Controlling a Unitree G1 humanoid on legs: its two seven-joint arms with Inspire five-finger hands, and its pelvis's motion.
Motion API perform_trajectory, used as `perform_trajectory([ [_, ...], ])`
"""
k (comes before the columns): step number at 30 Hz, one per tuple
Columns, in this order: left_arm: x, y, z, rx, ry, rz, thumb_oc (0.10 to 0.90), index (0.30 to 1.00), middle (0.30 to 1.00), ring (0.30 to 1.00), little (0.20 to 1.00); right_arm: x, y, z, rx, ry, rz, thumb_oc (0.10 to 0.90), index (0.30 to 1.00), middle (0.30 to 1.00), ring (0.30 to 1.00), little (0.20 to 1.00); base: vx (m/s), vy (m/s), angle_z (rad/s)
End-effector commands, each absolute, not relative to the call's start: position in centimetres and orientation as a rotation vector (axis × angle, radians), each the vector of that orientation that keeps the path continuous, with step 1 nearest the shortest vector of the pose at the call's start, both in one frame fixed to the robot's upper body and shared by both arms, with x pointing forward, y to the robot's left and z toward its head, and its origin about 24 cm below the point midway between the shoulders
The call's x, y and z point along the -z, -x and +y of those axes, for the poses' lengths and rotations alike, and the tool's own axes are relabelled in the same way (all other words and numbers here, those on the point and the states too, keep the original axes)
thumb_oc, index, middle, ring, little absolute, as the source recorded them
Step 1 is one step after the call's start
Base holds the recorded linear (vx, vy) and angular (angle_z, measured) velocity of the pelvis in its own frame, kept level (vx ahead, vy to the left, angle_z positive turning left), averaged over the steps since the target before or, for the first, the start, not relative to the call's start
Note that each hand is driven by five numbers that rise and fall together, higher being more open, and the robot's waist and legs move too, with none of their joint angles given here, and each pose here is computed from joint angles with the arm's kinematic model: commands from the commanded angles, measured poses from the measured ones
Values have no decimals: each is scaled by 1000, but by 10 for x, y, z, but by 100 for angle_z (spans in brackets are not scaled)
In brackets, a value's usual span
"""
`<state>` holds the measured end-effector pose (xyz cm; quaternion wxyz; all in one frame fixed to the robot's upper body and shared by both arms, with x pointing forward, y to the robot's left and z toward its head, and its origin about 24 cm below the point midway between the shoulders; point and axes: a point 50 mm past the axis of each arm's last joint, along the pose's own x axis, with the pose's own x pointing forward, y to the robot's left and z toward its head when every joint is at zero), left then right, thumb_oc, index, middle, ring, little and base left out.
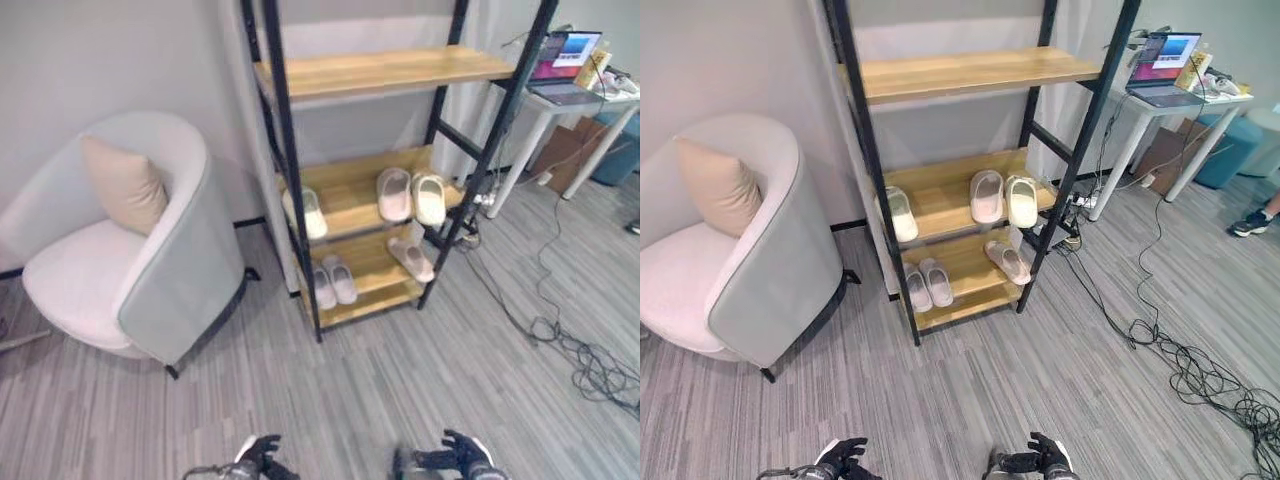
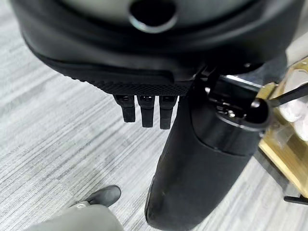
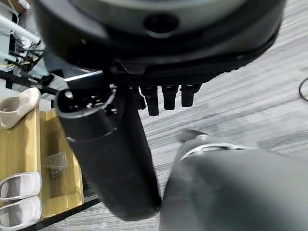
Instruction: Arrange the slippers neatly on the shoe rack.
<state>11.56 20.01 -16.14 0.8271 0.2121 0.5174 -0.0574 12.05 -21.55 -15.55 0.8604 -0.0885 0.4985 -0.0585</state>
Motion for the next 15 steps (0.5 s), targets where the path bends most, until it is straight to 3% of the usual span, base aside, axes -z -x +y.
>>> perform_trajectory([
  [1, 159, -128, 182, 143, -418, 1026, 800, 900, 900, 900, 900, 154, -107, -238, 108, 285, 1081, 800, 900, 900, 900, 900, 228, -267, 42],
  [9, 156, -138, 180, 127, -406, 996, 800, 900, 900, 900, 900, 151, -110, -246, 158, 275, 1055, 800, 900, 900, 900, 900, 112, -319, 11],
  [15, 155, -141, 174, 160, -418, 981, 800, 900, 900, 900, 900, 150, -106, -253, 175, 287, 1066, 800, 900, 900, 900, 900, 168, -143, 10],
])
